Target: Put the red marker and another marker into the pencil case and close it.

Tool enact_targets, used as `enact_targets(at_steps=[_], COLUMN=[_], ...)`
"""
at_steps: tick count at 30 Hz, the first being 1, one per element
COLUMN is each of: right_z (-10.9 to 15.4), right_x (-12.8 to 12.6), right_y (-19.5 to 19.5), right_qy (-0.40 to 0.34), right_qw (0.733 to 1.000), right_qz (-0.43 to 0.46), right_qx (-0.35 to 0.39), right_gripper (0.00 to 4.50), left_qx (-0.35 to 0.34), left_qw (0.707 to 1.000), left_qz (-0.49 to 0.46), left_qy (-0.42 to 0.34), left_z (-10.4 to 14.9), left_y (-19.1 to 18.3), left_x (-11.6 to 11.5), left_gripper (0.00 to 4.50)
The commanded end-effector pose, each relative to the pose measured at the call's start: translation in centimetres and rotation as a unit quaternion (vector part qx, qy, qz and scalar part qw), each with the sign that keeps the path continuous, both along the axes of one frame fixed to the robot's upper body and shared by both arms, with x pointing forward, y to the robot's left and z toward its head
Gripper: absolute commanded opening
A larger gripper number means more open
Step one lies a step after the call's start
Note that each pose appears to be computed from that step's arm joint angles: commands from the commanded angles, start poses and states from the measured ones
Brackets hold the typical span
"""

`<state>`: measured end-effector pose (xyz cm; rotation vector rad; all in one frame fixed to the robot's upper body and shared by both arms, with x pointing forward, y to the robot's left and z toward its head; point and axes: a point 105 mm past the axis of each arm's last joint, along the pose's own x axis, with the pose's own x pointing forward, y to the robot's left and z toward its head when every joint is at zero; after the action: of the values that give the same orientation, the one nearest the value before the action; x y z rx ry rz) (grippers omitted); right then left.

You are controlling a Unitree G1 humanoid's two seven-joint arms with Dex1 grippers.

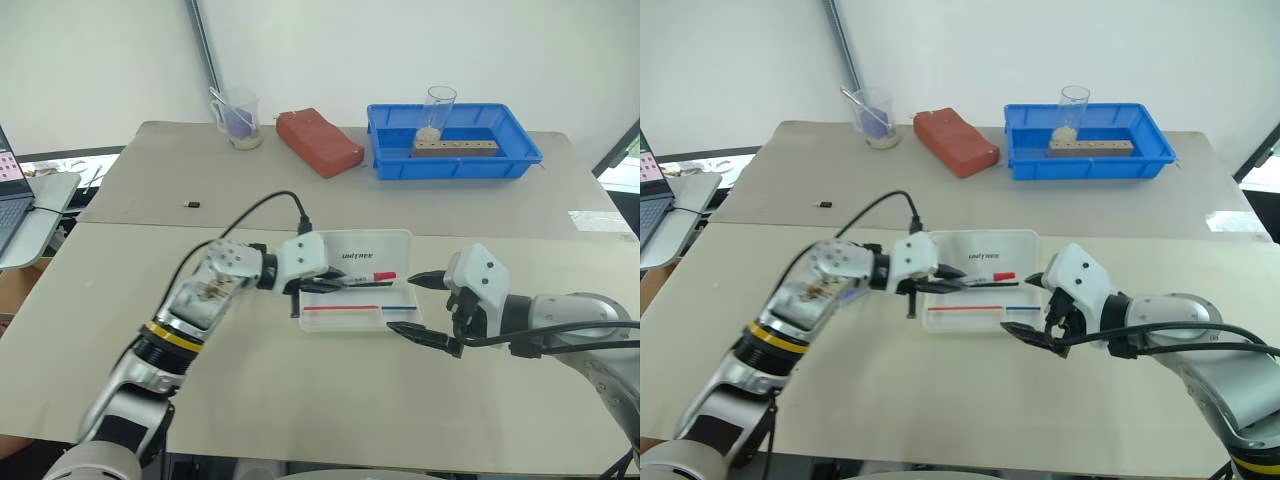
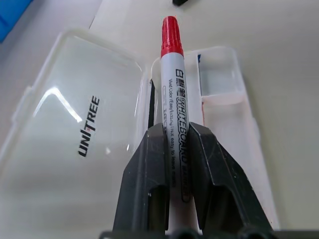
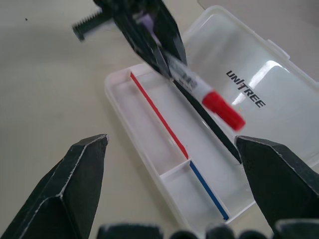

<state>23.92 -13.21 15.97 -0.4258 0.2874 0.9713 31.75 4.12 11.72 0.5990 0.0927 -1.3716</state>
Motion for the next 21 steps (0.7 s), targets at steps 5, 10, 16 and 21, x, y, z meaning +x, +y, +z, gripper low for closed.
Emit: enact_targets(at_steps=[5, 10, 16, 21], right_z=[0.7, 1.3, 1.8, 3.8], right_x=[0.2, 1.0, 1.0, 1.5], right_y=[0.1, 0.1, 1.6, 5.0], right_qy=[-0.038, -0.044, -0.039, -0.03], right_qw=[0.998, 0.997, 0.998, 0.993], right_qz=[-0.042, -0.05, -0.011, 0.065], right_qx=[0.009, 0.023, 0.041, 0.093], right_gripper=[4.5, 4.5, 4.5, 4.5], left_qx=[0.007, -0.023, -0.063, -0.039], left_qw=[0.999, 0.999, 0.994, 0.973], left_qz=[-0.017, -0.023, 0.077, 0.225], left_qy=[-0.038, -0.037, -0.048, -0.027], left_z=[0.6, 2.3, 5.8, 3.7], left_y=[-0.9, -0.6, 3.5, 11.6], left_x=[0.7, -0.1, 1.9, 2.8], left_gripper=[1.53, 3.98, 4.42, 4.42])
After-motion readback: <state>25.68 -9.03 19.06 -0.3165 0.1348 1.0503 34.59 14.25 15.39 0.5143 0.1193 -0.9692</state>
